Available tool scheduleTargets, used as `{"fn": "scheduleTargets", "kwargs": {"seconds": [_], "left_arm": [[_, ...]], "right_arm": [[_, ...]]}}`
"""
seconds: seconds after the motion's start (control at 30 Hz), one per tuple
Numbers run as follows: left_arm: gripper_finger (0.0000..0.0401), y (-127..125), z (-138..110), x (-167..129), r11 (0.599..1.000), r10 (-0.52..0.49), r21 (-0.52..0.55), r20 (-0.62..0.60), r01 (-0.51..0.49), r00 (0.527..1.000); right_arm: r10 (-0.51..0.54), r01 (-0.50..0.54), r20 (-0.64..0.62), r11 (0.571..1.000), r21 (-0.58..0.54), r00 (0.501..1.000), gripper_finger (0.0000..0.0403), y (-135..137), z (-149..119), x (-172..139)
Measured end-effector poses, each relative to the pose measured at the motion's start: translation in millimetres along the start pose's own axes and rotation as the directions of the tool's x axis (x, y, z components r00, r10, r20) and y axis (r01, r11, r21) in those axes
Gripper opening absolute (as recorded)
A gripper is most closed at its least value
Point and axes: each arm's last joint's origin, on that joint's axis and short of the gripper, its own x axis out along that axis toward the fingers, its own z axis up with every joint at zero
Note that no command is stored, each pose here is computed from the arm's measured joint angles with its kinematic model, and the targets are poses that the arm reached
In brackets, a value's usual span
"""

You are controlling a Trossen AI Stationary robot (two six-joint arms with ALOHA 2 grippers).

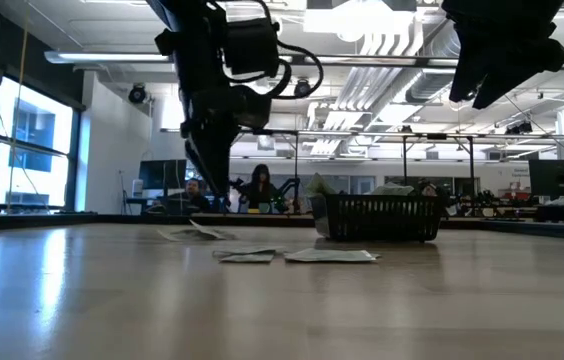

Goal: Pick and place Stevia / Truvia into bins
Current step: Put the green stevia packet into the black bin

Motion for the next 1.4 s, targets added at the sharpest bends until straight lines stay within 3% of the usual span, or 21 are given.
{"fn": "scheduleTargets", "kwargs": {"seconds": [0.13, 0.33, 0.47, 0.7, 0.93, 1.07, 1.17, 1.27, 1.4], "left_arm": [[0.0181, 0, 4, 10, 1.000, -0.018, 0.004, 0.059, 0.018, 0.998], [0.0177, 3, 0, 49, 1.000, 0.008, 0.004, -0.051, -0.008, 0.999], [0.0163, 3, 3, 61, 0.999, 0.033, 0.036, -0.043, -0.032, 0.999], [0.0027, 1, 19, 53, 0.996, 0.050, 0.069, 0.006, -0.050, 0.999], [0.0031, -10, 55, 8, 0.993, 0.030, 0.113, 0.073, -0.038, 0.997], [0.0028, -24, 83, -32, 0.981, -0.007, 0.190, 0.208, -0.033, 0.978], [0.0028, -36, 98, -55, 0.960, -0.089, 0.278, 0.315, -0.002, 0.945], [0.0031, -45, 110, -45, 0.943, -0.157, 0.331, 0.370, 0.028, 0.916], [0.0057, -43, 117, 4, 0.950, -0.107, 0.313, 0.333, -0.003, 0.937]], "right_arm": [[-0.001, 0.001, 0.000, 1.000, -0.003, 1.000, 0.0249, 0, 0, 0], [-0.003, 0.003, -0.003, 1.000, -0.005, 1.000, 0.0249, 0, 0, 0], [-0.003, 0.003, -0.004, 1.000, -0.006, 1.000, 0.0249, 0, 0, 0], [-0.001, 0.001, -0.011, 1.000, -0.003, 1.000, 0.0249, 0, 0, 0], [-0.002, 0.001, -0.022, 1.000, -0.005, 1.000, 0.0249, -1, -1, 0], [-0.005, 0.005, -0.023, 1.000, -0.008, 1.000, 0.0249, -1, -1, 0], [-0.007, 0.007, -0.026, 1.000, -0.009, 1.000, 0.0249, -1, -1, 0], [-0.004, 0.004, -0.040, 1.000, -0.009, 0.999, 0.0249, -1, -2, 0], [-0.004, 0.004, -0.052, 1.000, -0.009, 0.999, 0.0249, -2, -3, 1]]}}
